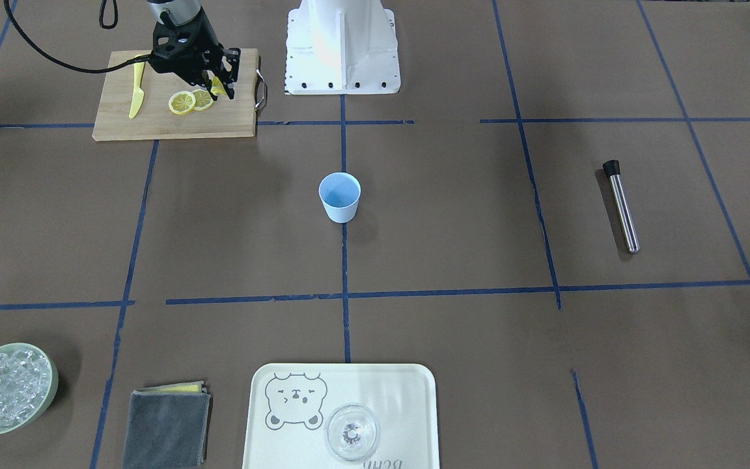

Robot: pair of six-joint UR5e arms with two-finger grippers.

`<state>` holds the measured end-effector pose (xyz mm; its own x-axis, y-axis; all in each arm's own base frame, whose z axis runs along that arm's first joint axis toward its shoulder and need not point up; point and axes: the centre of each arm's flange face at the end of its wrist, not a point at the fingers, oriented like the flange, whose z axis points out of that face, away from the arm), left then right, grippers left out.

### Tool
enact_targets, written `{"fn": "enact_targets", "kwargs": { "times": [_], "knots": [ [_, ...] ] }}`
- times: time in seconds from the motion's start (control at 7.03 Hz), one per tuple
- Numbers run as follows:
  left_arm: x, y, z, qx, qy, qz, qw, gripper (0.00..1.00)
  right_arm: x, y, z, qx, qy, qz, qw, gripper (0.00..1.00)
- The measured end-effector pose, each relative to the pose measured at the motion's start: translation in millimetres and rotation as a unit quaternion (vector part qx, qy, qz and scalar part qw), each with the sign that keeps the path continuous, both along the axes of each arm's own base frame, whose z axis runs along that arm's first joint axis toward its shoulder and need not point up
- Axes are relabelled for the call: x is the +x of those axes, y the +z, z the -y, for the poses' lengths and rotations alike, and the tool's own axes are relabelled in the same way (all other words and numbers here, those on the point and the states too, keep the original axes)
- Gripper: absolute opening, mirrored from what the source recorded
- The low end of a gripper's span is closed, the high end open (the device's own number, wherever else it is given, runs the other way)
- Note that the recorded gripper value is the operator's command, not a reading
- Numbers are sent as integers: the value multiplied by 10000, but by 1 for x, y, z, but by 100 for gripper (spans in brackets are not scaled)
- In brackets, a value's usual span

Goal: Squeeze lemon into cup
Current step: 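Carry the lemon slice with the right gripper over the blue cup, then lower the lemon slice into the blue cup and open the right gripper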

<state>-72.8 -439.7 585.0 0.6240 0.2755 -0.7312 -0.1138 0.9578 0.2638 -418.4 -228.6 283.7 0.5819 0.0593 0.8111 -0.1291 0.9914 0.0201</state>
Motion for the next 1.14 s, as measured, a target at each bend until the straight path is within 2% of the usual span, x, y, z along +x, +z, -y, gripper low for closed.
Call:
{"fn": "enact_targets", "kwargs": {
  "times": [0.28,0.57,0.85,1.14],
  "knots": [
    [0,-2,-1,12,-3,0,10000,100,-34,-60,47,-111,340,130,9993,38],
    [0,0,-5,-9,-3,0,10000,100,-72,-108,101,-330,791,270,9960,39],
    [0,-1,-7,-3,-3,0,10000,100,-93,-136,147,-430,1078,290,9928,39],
    [0,-2,-7,13,-5,1,10000,100,-113,-142,171,-482,1189,297,9913,40]
  ]
}}
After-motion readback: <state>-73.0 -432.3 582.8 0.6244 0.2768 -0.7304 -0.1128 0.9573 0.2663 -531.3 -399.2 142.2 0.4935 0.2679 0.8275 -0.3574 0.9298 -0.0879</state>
